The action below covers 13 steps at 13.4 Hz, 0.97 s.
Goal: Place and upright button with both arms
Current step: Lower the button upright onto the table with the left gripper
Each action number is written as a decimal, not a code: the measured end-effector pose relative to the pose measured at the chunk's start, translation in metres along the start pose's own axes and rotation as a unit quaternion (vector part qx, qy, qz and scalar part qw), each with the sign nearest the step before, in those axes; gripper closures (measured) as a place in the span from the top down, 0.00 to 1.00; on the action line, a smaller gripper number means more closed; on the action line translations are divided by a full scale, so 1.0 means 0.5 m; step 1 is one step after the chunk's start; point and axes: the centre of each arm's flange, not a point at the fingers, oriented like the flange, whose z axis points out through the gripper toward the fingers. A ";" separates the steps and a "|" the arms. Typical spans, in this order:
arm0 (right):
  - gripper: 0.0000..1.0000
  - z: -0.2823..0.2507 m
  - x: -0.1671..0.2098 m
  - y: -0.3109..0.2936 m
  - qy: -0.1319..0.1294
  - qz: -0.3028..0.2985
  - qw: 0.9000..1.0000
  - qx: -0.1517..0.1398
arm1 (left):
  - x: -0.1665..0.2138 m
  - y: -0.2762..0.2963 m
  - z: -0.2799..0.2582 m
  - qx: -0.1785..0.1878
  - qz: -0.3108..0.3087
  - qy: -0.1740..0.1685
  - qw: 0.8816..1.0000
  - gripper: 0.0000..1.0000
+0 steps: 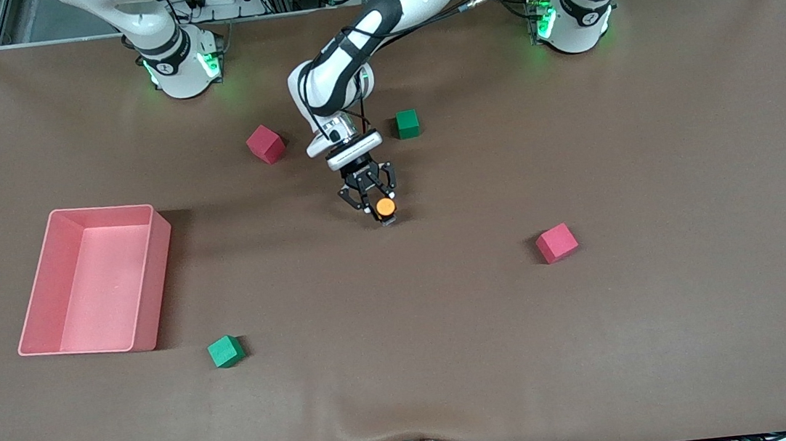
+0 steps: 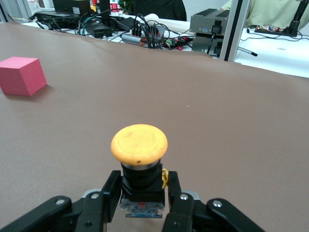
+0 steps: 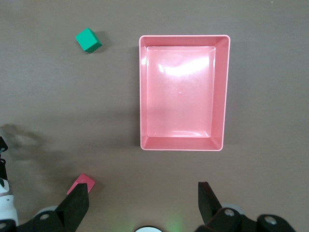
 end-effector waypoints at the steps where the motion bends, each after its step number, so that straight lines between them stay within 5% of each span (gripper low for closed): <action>1: 1.00 0.000 0.000 0.000 0.000 0.007 1.000 0.000 | -0.004 -0.001 0.000 0.000 0.000 0.001 1.000 0.44; 7: 1.00 -0.001 0.001 -0.006 0.002 0.016 1.000 0.000 | -0.035 -0.013 0.013 0.005 0.005 0.001 1.000 0.44; 13: 1.00 -0.012 0.014 -0.008 0.032 0.015 0.999 -0.002 | -0.058 -0.023 0.025 0.009 0.012 0.002 1.000 0.44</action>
